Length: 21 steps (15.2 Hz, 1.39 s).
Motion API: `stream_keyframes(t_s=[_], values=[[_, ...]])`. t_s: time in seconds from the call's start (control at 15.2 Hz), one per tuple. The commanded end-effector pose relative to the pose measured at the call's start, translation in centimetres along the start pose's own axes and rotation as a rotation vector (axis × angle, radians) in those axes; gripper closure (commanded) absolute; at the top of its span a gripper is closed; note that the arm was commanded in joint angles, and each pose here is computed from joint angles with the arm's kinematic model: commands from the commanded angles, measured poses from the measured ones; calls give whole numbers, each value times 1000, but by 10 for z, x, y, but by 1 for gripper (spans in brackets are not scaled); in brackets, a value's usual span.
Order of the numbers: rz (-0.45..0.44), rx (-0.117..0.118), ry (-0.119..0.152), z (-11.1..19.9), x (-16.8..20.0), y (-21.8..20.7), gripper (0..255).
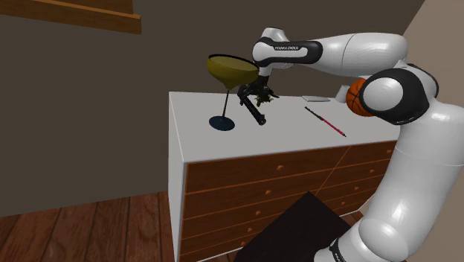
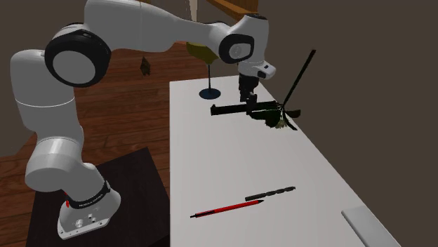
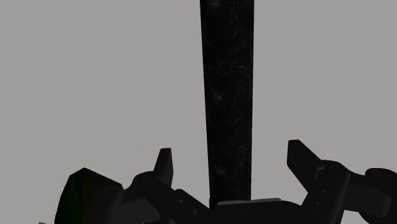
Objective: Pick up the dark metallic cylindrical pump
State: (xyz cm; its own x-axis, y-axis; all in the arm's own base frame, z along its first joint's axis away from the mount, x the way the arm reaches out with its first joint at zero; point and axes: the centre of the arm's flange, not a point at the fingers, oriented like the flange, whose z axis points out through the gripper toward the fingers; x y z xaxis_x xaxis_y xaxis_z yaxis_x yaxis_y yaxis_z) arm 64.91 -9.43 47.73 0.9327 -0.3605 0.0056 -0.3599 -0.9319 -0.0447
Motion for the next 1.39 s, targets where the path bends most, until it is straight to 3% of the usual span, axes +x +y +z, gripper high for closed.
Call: stream_keyframes(t_s=[0.0, 0.07, 0.66, 1.32], values=[[1, 0, 1, 3, 1, 1, 0], [1, 0, 1, 3, 1, 2, 255], [1, 0, 1, 3, 1, 1, 255], [1, 0, 1, -49, 1, -1, 255]])
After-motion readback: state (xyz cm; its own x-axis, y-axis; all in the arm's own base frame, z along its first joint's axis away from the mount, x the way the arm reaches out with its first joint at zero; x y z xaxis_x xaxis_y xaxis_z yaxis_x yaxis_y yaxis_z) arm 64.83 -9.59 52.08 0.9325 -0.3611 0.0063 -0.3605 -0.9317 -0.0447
